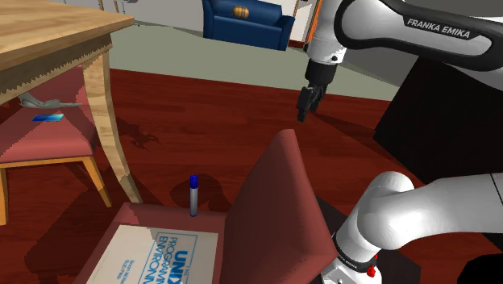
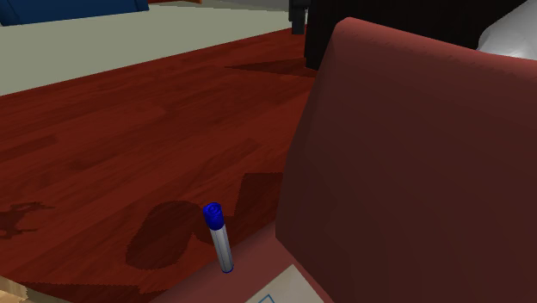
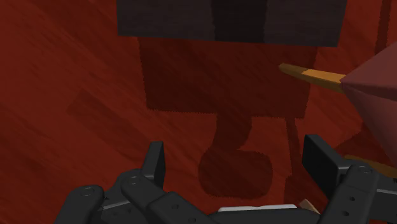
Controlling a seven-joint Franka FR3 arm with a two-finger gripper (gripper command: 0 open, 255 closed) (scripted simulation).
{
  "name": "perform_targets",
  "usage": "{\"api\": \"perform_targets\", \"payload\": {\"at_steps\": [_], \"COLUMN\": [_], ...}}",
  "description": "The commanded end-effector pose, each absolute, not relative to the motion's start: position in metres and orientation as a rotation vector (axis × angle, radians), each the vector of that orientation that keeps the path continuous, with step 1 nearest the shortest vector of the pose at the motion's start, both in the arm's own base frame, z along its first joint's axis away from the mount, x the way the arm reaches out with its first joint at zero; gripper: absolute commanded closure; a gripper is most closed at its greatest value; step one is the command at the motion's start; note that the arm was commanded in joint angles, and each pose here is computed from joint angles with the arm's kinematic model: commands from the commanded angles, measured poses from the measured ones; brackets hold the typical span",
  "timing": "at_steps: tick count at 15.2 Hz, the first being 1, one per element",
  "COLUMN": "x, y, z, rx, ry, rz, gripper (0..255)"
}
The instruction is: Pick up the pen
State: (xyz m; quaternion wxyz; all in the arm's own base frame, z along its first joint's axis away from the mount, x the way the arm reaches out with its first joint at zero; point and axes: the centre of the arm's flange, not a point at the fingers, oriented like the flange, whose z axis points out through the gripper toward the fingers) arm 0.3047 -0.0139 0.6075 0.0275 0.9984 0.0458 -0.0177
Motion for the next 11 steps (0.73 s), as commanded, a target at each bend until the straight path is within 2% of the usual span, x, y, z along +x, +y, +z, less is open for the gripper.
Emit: {"api": "perform_targets", "payload": {"at_steps": [1, 11], "x": [0.305, 0.335], "y": [-0.014, 0.101], "z": [0.607, 0.567], "rx": [3.083, 3.100], "ry": [0.142, 0.286], "rz": [-0.055, 0.018], "gripper": [0, 0]}}
